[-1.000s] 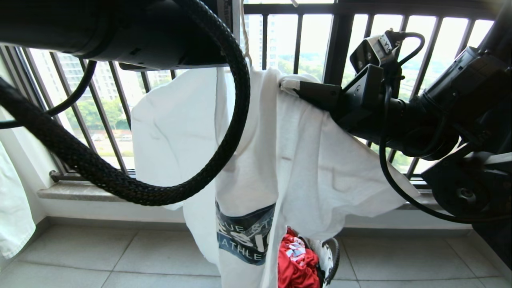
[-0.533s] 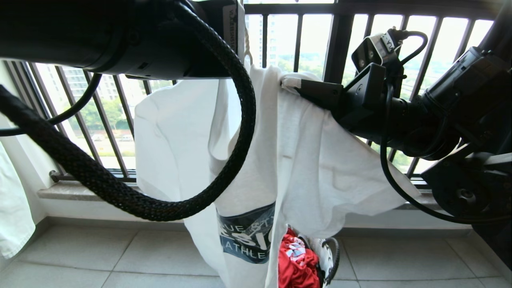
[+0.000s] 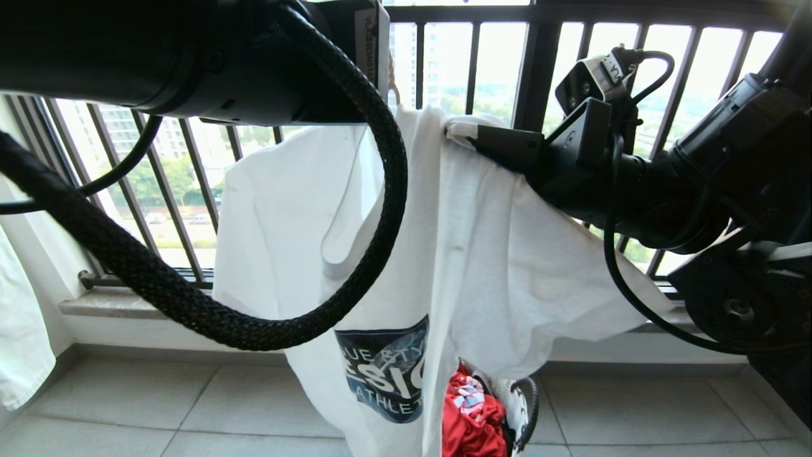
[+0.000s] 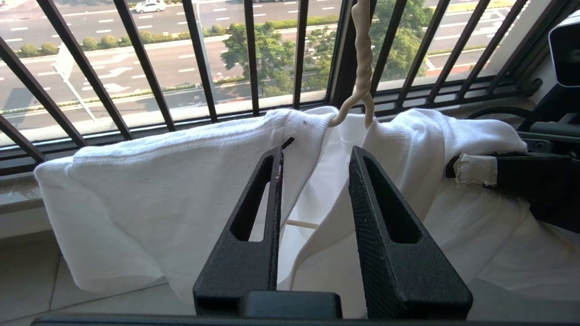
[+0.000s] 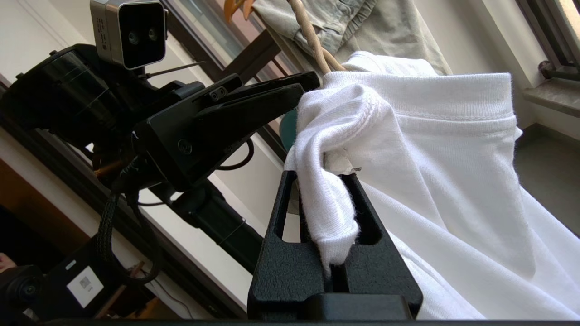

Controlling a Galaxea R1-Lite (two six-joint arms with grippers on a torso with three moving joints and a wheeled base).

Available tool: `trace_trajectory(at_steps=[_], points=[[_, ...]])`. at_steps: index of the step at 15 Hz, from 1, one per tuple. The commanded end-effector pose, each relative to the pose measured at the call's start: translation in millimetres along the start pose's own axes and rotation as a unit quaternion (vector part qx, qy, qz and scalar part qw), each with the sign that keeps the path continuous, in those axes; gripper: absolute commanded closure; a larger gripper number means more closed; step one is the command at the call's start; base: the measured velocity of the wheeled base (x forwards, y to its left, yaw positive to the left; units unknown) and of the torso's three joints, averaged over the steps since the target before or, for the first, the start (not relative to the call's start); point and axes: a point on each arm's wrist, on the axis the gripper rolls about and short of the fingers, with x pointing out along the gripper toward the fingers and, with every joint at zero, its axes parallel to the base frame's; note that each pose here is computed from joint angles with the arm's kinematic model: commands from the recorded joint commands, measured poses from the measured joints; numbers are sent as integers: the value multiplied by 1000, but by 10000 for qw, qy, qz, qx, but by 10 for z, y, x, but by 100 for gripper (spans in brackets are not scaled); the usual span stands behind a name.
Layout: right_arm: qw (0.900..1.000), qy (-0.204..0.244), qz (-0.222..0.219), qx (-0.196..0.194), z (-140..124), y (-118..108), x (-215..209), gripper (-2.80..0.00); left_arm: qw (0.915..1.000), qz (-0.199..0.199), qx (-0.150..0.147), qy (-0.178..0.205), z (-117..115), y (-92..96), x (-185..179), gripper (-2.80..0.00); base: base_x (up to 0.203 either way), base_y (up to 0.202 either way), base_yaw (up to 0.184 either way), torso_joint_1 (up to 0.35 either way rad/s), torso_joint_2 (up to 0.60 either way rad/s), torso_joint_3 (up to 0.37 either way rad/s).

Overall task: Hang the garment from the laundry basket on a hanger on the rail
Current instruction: Hang the clothes on the clothes rack, then hang the clothes rack on the clothesline

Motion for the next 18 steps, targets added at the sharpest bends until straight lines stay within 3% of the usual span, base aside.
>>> trace_trajectory(at_steps=[1,6,10,11,13,15,17,18], points=[[9999,-37,116,-59,11,20,0,0,10000,28,15,32,-16,-2,11,-280,0,0,0,0,0,0],[9996,-139,260,2,45,32,-15,0,10000,9,17,-57,33,79,-116,-280,0,0,0,0,0,0],[9996,-128,251,9,46,21,-19,0,9986,163,-183,-475,168,495,-588,-280,0,0,0,0,0,0],[9996,-128,251,10,46,21,-19,0,9979,228,-197,-576,196,583,-678,0,0,0,0,0,0,0],[9996,-118,266,-2,50,30,-18,0,9966,399,-170,-696,231,703,-768,0,0,0,0,0,0,0],[9996,-114,268,34,50,39,-21,0,9977,501,10,-463,198,800,-750,0,0,0,0,0,0,0],[9994,-36,320,155,55,49,-18,0,9976,-362,547,227,80,924,-826,0,0,0,0,0,0,0],[9992,9,345,194,58,54,-16,0,9934,-555,848,536,25,1020,-848,0,0,0,0,0,0,0]])
